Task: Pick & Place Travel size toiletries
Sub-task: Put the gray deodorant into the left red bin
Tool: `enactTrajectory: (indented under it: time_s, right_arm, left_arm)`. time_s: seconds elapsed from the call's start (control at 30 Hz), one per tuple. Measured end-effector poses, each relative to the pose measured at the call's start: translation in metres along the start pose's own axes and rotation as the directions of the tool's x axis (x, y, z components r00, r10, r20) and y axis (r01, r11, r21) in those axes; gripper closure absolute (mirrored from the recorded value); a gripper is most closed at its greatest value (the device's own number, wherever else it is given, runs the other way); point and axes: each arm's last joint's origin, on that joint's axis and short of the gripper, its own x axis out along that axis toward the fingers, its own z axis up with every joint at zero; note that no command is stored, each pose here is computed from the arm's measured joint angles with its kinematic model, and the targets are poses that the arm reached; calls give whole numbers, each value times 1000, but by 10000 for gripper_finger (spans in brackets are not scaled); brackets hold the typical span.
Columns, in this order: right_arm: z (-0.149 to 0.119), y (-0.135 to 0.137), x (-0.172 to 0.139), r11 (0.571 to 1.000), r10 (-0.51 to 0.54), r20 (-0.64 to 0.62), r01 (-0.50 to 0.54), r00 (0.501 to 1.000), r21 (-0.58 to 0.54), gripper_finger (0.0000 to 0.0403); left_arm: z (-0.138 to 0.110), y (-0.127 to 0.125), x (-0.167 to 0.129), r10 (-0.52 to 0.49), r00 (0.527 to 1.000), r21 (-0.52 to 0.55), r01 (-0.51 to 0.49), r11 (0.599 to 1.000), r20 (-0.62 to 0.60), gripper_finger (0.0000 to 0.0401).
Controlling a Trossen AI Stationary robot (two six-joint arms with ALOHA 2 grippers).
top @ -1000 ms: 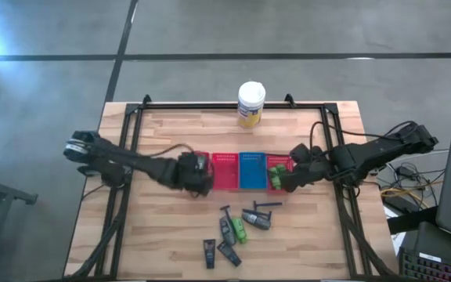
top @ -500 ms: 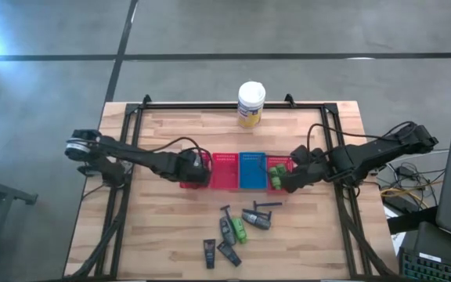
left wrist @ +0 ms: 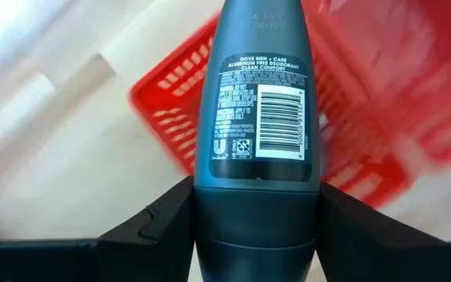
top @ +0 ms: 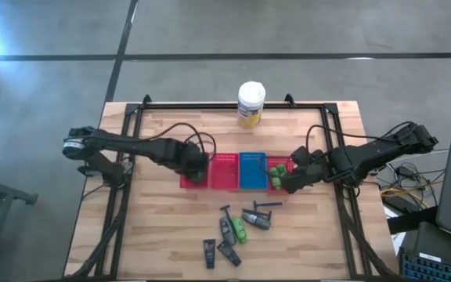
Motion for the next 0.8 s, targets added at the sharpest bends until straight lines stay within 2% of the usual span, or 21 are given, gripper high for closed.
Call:
enactTrajectory:
  time_s: [0.1,0.23,0.37,0.43,0.67,0.8]
  right_arm:
    - [0,0,0,1000,-1,0,1,1000,15,39]
    - [0,0,0,1000,-1,0,1,1000,31,39]
    - [0,0,0,999,-1,0,1,1000,42,39]
    - [0,0,0,999,-1,0,1,1000,43,39]
    - [0,0,0,999,-1,0,1,1000,40,39]
    - [0,0,0,999,-1,0,1,1000,39,39]
  left_arm:
    - [3,-4,11,-67,997,-172,72,982,36,192]
    - [-4,-1,28,-29,999,-256,31,966,13,192]
    - [-11,4,40,12,1000,-281,-11,960,3,192]
    - [-11,4,43,10,999,-291,-1,957,31,188]
    - [-8,-1,44,-27,997,-307,48,950,73,110]
    - [-8,-1,44,-25,997,-319,48,946,77,87]
